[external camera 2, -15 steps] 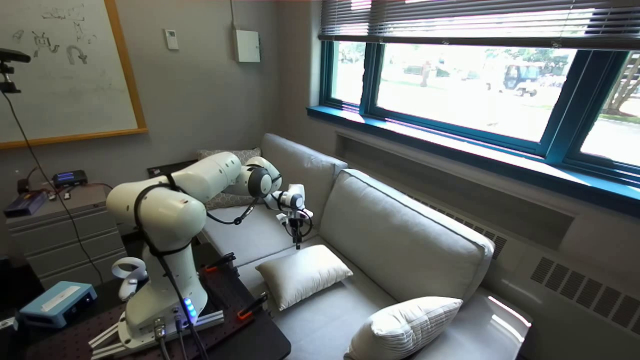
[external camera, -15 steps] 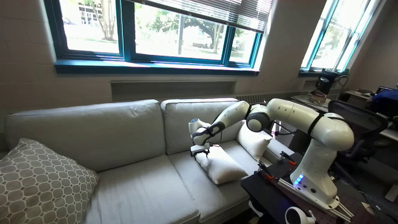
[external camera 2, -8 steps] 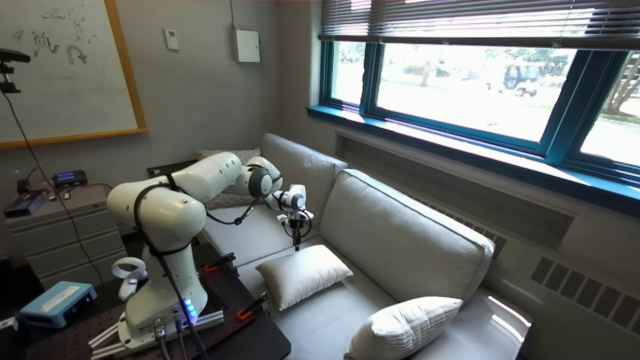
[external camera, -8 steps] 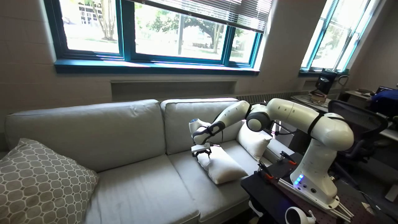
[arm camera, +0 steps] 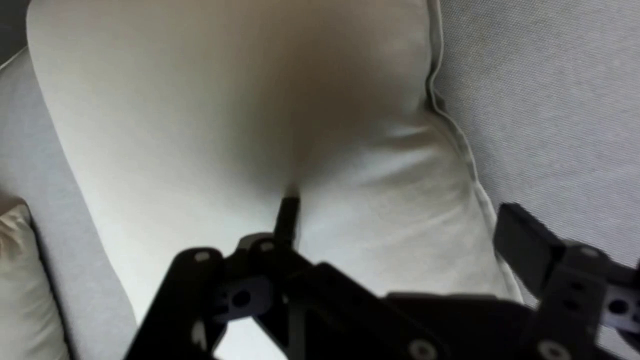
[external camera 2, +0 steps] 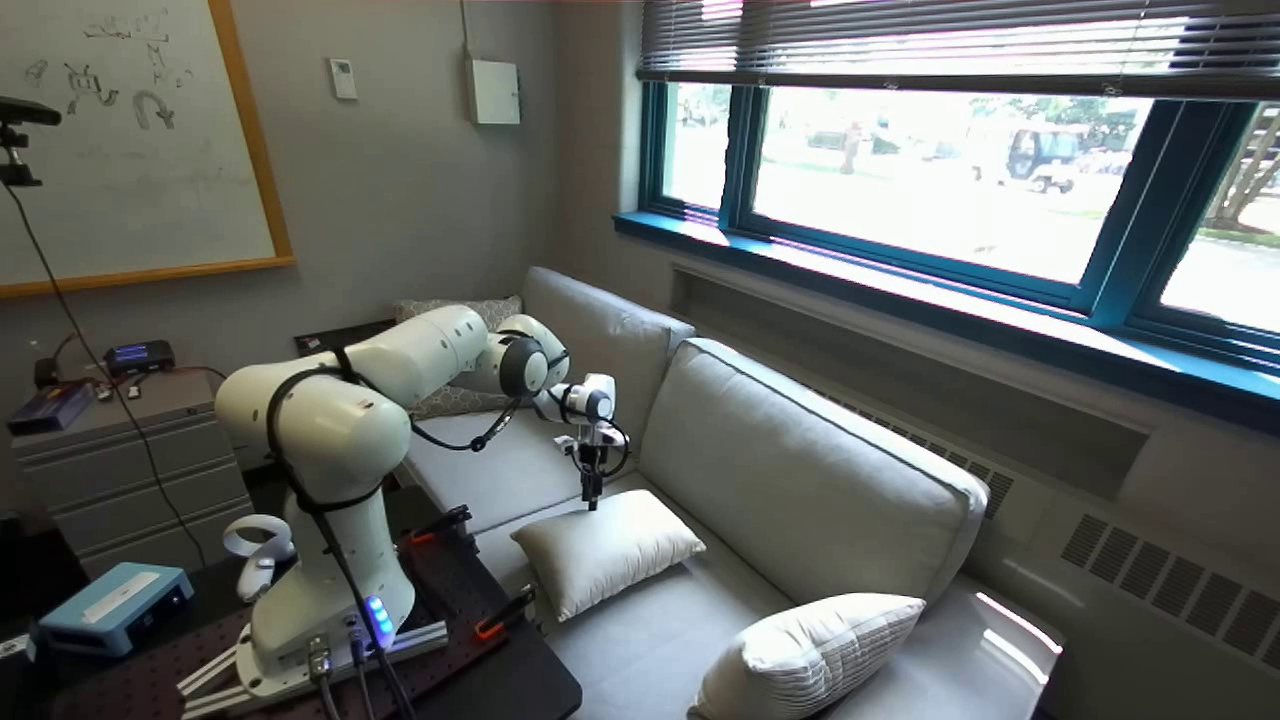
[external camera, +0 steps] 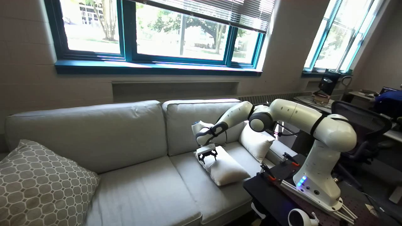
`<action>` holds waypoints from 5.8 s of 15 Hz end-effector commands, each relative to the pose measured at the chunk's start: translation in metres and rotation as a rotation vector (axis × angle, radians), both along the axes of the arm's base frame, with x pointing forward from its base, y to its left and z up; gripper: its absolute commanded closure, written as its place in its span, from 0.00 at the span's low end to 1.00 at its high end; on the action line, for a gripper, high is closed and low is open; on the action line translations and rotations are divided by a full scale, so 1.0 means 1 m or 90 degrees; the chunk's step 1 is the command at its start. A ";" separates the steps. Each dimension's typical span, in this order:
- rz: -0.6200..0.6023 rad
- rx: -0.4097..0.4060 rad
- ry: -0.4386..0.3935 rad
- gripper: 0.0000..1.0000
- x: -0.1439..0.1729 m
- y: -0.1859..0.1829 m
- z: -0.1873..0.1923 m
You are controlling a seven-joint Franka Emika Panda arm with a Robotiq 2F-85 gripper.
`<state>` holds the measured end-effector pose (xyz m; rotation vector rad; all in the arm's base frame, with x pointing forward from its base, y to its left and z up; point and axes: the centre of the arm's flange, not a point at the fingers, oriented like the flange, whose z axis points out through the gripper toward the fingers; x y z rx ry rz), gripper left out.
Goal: Arrange the small pillows on the right side of the couch
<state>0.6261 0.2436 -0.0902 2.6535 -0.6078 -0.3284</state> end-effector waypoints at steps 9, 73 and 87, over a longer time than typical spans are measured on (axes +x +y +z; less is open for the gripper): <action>0.006 0.041 0.058 0.00 -0.025 0.007 -0.058; -0.449 -0.153 -0.404 0.96 -0.164 -0.399 0.035; -0.574 -0.330 -0.456 0.96 -0.156 -0.412 0.065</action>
